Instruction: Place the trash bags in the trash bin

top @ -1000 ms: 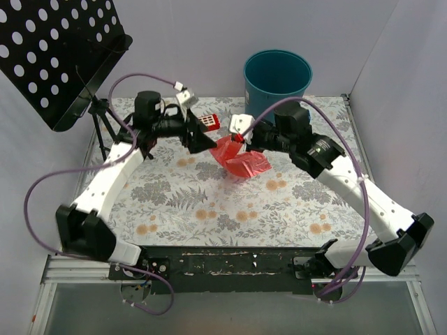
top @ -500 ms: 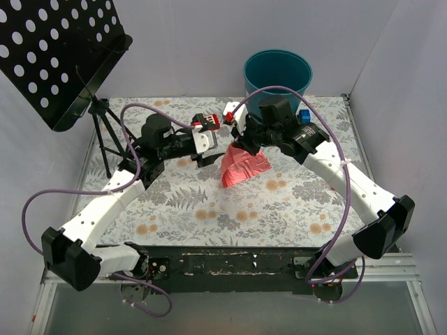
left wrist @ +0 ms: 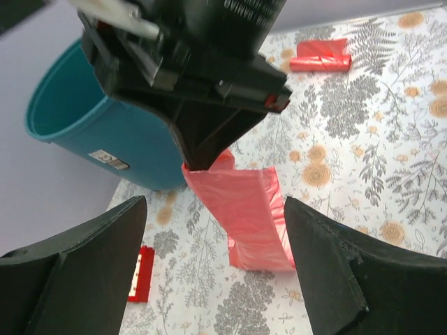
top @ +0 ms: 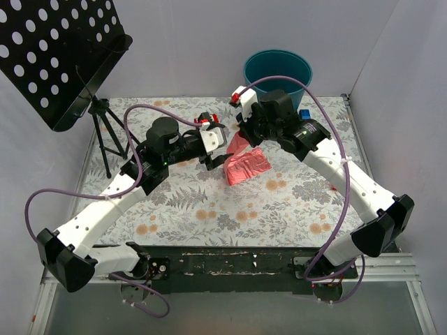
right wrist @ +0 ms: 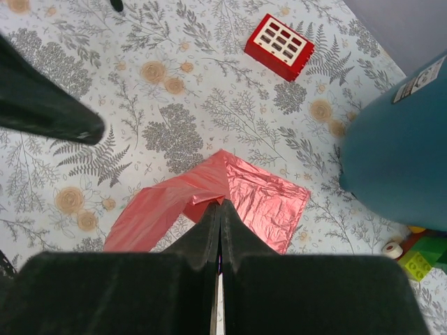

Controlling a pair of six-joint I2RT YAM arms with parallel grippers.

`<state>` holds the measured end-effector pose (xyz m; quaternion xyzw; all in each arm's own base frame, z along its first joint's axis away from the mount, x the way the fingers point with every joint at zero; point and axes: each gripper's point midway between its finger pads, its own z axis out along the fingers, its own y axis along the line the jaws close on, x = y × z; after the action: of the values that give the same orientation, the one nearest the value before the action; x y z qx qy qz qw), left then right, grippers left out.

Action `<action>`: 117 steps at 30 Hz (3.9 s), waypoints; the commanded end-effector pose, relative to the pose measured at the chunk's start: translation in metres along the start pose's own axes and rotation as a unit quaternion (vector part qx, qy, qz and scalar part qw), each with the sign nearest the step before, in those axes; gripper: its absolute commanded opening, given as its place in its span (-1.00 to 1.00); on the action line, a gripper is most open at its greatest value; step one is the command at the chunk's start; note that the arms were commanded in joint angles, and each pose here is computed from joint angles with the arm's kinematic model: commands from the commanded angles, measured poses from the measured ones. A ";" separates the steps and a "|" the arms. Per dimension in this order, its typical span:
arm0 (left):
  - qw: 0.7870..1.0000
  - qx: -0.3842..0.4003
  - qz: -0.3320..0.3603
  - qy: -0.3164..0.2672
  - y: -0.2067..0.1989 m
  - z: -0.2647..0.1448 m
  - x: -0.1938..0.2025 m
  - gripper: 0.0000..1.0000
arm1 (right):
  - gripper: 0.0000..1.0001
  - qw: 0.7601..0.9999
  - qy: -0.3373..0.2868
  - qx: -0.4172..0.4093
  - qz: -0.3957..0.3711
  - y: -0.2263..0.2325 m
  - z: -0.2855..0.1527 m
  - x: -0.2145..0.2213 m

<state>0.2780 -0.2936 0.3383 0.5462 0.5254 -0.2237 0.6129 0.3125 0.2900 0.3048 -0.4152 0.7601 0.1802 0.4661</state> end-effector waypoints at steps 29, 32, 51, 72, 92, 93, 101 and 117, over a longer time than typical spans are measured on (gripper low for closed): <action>0.977 -0.197 0.041 0.064 0.065 0.029 0.005 -1.00 | -0.97 0.996 -0.056 -0.061 -0.014 0.009 -0.015 -0.023; 0.985 -0.152 0.064 0.053 0.054 0.027 0.009 -1.00 | -0.97 0.993 -0.064 -0.102 -0.012 0.024 -0.020 -0.024; 0.934 -0.042 0.354 -0.014 0.025 0.025 -0.001 -1.00 | -0.97 0.980 -0.074 -0.187 0.004 0.040 -0.022 -0.033; 0.967 -0.095 0.234 -0.023 0.044 0.005 -0.021 -1.00 | 0.27 0.984 -0.124 -0.127 -0.033 0.000 -0.046 -0.008; 0.970 -0.045 0.237 -0.034 0.029 -0.004 -0.029 -1.00 | 0.26 0.949 -0.205 -0.127 -0.205 0.000 -0.021 -0.042; 0.970 -0.046 0.237 -0.032 0.028 -0.004 -0.028 -1.00 | 0.25 0.949 -0.207 -0.126 -0.202 0.000 -0.017 -0.043; 0.968 -0.070 0.242 -0.010 0.036 -0.005 -0.015 -1.00 | -0.63 0.953 -0.202 -0.143 -0.178 0.003 -0.006 -0.046; 0.912 -0.033 0.402 -0.074 0.017 0.010 -0.019 -1.00 | -0.97 0.967 -0.149 -0.183 -0.094 0.026 0.016 -0.031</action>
<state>0.3167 -0.2966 0.3433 0.6568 0.3091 0.0259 0.6873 0.2900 0.3288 0.3203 -0.5541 0.5728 0.3548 0.4889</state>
